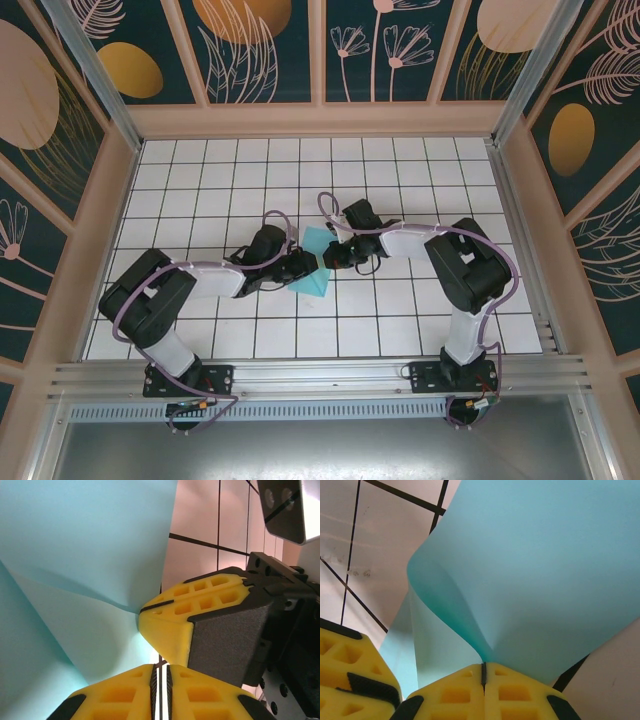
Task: Fold a paper plane with a square sheet of paper (pick it up from the middle)
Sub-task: Fold the triangle a second time at the center of the table.
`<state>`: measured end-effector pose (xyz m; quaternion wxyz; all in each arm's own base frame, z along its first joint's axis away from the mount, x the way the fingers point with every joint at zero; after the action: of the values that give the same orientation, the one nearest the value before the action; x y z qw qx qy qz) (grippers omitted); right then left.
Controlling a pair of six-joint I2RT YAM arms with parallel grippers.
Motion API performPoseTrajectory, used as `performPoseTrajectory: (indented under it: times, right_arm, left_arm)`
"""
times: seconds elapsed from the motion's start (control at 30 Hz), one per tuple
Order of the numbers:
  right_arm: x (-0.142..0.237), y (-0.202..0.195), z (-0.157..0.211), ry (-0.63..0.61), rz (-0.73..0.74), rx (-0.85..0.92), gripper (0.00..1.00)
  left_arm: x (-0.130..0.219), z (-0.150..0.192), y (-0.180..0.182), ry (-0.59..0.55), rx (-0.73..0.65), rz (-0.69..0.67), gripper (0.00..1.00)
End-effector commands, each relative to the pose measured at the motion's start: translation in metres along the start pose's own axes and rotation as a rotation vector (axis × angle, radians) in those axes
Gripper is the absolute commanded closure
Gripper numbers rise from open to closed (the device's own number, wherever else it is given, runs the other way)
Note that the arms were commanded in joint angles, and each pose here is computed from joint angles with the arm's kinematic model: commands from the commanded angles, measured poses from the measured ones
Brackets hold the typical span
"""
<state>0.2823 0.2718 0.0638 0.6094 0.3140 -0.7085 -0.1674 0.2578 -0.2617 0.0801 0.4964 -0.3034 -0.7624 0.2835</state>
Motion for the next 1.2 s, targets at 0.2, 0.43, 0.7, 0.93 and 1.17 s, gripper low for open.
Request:
performPoseTrajectory:
  times: [0.2, 0.43, 0.7, 0.93, 1.17]
  right_arm:
    - [0.003, 0.002, -0.01, -0.012, 0.018, 0.028, 1.0]
    - [0.004, -0.001, -0.011, -0.024, 0.047, 0.027, 1.0]
    - [0.001, -0.002, -0.01, -0.013, 0.045, 0.024, 1.0]
    - [-0.002, -0.005, -0.01, -0.006, 0.051, 0.022, 1.0]
    - [-0.005, -0.009, -0.01, -0.002, 0.064, 0.02, 1.0]
  left_arm:
    - [-0.009, -0.004, -0.004, 0.009, -0.038, 0.012, 0.83]
    - [-0.009, -0.005, -0.005, 0.007, -0.046, 0.015, 0.83]
    - [-0.011, -0.008, -0.006, 0.005, -0.049, 0.016, 0.83]
    - [-0.017, -0.007, -0.002, 0.018, -0.044, 0.002, 0.83]
    - [-0.021, -0.005, 0.005, 0.024, -0.035, -0.027, 0.84]
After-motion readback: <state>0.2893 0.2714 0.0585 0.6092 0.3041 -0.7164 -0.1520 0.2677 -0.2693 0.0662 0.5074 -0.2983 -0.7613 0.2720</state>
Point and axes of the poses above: each hand's point on the last joint's axis, 136 mm out from that joint toward the fingers, its own x axis back along the fingers, its own y axis along the line the jaws close on, z = x × y, the point moved 5 cm from there along x, back along the fingers, and after that the axes turned 11 degrees about -x, right-handed, at the moved point
